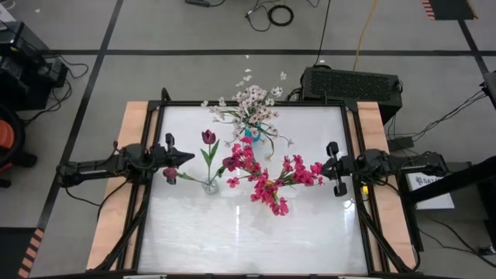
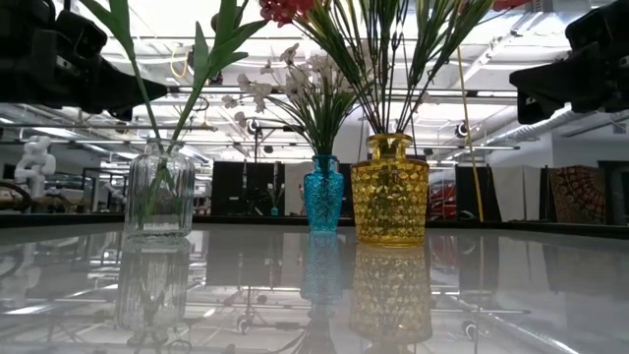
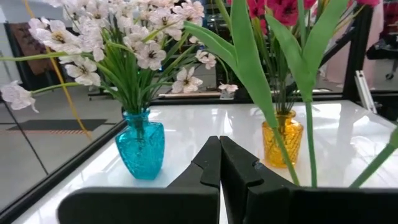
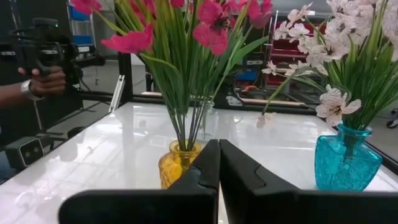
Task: Sort flowers into vase by color
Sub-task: Return to Home Position
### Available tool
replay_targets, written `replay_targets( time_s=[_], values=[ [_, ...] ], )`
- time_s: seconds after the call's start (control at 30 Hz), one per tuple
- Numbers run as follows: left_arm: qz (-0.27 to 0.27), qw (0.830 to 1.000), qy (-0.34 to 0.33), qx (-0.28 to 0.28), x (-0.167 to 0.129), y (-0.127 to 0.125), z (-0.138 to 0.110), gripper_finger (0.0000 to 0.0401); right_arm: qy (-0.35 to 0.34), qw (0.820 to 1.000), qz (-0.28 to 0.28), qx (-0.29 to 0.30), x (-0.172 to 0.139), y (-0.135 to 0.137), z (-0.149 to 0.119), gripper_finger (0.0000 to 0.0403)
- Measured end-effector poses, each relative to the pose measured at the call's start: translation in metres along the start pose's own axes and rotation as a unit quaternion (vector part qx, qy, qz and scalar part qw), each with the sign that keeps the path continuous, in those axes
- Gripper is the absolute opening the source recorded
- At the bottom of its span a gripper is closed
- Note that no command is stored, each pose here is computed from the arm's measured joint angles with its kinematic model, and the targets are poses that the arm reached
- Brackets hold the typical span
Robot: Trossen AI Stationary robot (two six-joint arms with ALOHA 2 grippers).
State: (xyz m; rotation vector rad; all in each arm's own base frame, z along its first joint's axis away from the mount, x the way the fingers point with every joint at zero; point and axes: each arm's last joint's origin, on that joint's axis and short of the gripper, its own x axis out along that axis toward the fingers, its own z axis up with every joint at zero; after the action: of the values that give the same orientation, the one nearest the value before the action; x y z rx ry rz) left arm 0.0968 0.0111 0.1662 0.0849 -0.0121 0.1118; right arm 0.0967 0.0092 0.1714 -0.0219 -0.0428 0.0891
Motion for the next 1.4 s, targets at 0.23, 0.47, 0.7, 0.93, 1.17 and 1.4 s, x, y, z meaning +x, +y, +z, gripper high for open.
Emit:
replay_targets(
  time_s=[0.23,0.47,0.7,0.93,1.17,1.4],
  values=[
    [-0.009,1.0,0.0,-0.012,0.0,0.001,0.0,0.0001,0.0,1.0,0.0,0.006,0.0,0.0,0.0,0.0],
    [-0.015,1.0,-0.001,-0.022,0.0,0.0,0.0,0.0001,0.0,0.999,0.001,0.032,0.0,0.0,0.0,0.0],
    [-0.031,0.999,-0.001,-0.039,0.0,-0.003,0.0,0.0001,0.0,0.999,0.002,0.032,0.0,0.0,0.0,0.0],
    [-0.049,0.998,-0.002,-0.038,0.0,-0.009,0.001,0.0,0.001,0.999,0.002,0.032,0.0,0.0,0.0,0.0],
    [-0.046,0.999,-0.007,-0.027,0.0,-0.01,0.002,0.0,0.001,0.999,0.002,0.032,0.0,0.0,0.0,0.0],
    [-0.049,0.998,-0.007,-0.027,-0.001,-0.01,0.002,0.0,0.001,0.999,0.002,0.032,0.0,0.0,0.0,0.0]
  ],
)
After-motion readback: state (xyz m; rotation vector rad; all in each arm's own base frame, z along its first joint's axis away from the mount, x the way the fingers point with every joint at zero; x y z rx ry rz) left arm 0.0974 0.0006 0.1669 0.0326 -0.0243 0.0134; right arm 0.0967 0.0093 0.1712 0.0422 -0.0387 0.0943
